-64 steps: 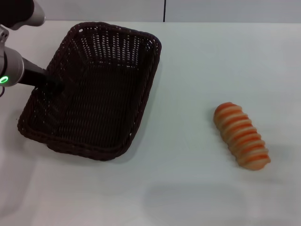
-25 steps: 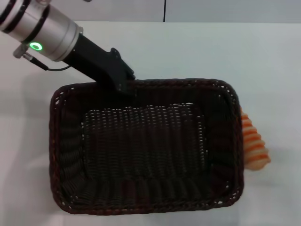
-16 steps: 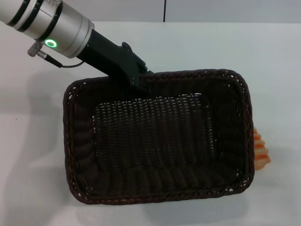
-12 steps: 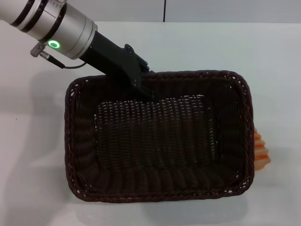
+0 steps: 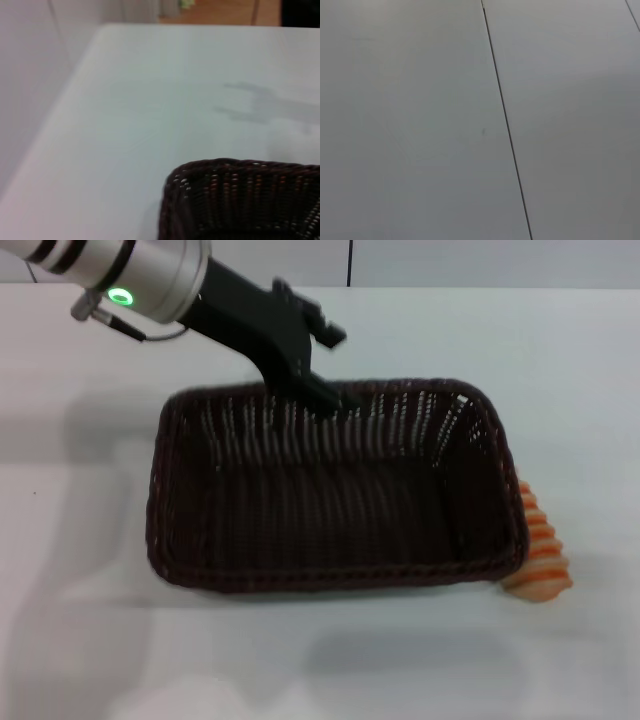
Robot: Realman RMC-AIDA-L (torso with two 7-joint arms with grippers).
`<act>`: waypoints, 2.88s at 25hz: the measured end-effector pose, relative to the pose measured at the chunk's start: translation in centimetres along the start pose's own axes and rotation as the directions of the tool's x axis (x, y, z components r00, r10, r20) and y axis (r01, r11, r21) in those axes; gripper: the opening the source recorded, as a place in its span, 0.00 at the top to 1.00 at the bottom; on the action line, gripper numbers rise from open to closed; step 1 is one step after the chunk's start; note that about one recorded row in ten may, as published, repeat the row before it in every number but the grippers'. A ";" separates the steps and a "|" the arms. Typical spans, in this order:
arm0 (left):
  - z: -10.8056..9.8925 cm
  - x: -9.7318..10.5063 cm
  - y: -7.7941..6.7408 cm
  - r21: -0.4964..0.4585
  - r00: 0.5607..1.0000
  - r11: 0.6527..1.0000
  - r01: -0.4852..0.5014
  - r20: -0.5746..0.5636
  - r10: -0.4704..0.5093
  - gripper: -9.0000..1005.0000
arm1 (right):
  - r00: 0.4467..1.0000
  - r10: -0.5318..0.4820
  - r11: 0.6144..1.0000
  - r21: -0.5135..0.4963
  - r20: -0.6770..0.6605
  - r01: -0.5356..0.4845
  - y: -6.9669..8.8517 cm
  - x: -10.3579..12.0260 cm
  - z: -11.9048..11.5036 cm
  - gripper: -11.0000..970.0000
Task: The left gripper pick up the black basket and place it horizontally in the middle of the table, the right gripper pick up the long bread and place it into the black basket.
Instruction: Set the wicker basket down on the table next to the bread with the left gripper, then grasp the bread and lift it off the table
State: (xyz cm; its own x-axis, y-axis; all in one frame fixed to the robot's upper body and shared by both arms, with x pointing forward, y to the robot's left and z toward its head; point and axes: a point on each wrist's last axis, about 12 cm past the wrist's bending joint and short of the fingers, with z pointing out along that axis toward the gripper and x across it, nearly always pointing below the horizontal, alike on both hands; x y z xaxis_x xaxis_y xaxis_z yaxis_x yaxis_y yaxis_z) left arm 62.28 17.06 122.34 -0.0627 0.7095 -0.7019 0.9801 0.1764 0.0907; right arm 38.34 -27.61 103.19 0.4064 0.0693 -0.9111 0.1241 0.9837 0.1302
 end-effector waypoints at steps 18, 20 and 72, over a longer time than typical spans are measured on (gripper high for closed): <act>-4.5 3.8 -5.9 -0.999 0.946 -0.011 0.045 0.039 0.321 0.19 | 0.999 -0.001 0.997 -0.079 -0.053 -0.004 0.5 0.4 -1.0 0.14; -4.2 5.3 -7.1 -0.990 0.934 -0.137 0.041 -0.010 0.356 0.19 | 0.998 0.000 0.995 -0.097 -0.070 -0.007 0.7 0.6 -1.0 0.14; -3.2 25.7 -10.1 -0.682 0.653 0.090 0.725 0.723 0.226 0.19 | 0.807 -0.140 0.916 -0.384 -0.574 -0.115 5.1 7.5 -1.4 0.14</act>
State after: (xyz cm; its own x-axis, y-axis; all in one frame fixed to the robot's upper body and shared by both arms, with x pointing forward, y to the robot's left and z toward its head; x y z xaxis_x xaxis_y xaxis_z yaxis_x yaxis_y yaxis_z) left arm 50.17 35.66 105.64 0.3163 0.0093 -0.9486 -0.0858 0.9961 -0.0189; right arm 40.73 -21.85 96.48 -0.2096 0.0140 -0.9777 -0.2803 0.9571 0.0738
